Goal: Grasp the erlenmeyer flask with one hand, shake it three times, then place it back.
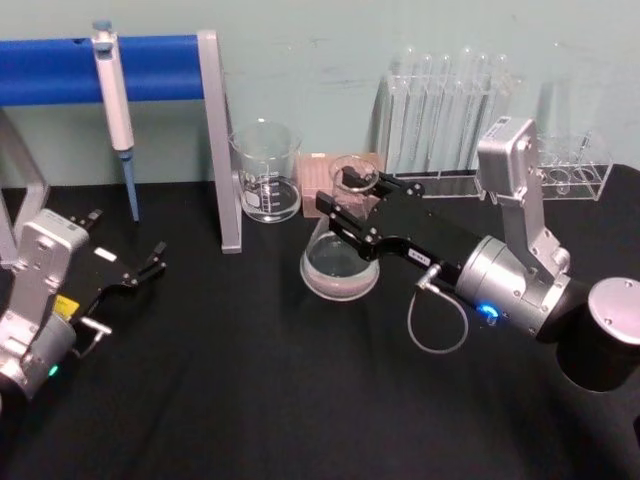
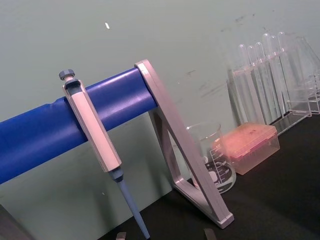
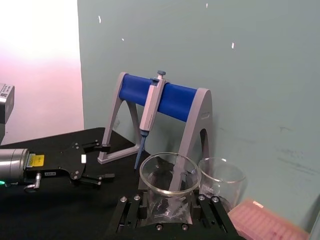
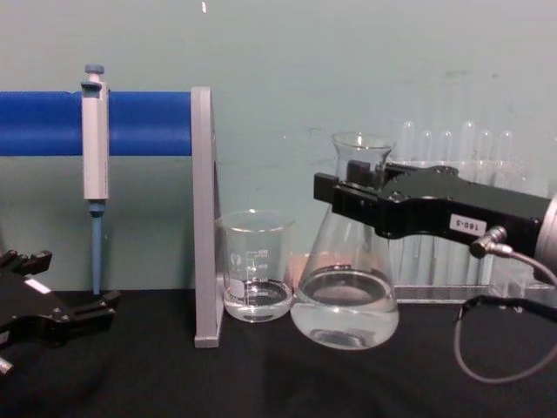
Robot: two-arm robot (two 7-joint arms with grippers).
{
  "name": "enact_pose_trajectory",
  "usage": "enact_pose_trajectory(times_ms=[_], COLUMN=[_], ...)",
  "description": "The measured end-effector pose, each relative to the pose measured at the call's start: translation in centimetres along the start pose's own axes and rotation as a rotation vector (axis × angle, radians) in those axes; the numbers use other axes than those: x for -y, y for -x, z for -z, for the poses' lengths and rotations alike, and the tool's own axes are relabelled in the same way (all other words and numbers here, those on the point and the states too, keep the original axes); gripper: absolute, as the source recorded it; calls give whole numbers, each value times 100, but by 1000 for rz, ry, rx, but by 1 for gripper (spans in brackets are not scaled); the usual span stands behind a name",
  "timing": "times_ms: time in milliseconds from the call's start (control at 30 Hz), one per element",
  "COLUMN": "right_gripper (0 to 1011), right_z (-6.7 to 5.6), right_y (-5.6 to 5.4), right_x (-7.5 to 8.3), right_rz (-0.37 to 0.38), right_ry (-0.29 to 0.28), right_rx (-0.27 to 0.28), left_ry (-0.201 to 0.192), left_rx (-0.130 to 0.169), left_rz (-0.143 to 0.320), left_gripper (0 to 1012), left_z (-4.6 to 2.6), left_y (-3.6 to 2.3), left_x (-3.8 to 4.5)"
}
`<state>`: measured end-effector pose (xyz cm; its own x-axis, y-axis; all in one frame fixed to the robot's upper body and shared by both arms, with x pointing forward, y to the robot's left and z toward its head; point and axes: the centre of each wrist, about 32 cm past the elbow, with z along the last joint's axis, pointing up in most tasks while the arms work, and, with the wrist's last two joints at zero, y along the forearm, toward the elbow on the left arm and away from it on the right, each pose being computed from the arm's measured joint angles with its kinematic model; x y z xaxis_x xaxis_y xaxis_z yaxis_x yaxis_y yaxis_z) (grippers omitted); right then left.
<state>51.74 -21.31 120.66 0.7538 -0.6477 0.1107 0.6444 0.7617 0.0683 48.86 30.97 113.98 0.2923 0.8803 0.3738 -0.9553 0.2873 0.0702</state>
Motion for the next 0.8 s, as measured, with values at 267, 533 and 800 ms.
enact_pose_trajectory(times_ms=[267,533,800], right_gripper=[458,457,458], right_z=[60,153,271], right_y=[-1,-8,-11], right_x=[-20,-39,-57], right_rz=[1,2,-3], right_ry=[22,50,75], right_rx=[-10,-20,-32], left_ry=[0,0,0], left_rx=[0,0,0], left_rz=[0,0,0], left_gripper=[1001,1001,1001], left_z=[0,0,0], left_y=[0,0,0], left_x=[0,0,0])
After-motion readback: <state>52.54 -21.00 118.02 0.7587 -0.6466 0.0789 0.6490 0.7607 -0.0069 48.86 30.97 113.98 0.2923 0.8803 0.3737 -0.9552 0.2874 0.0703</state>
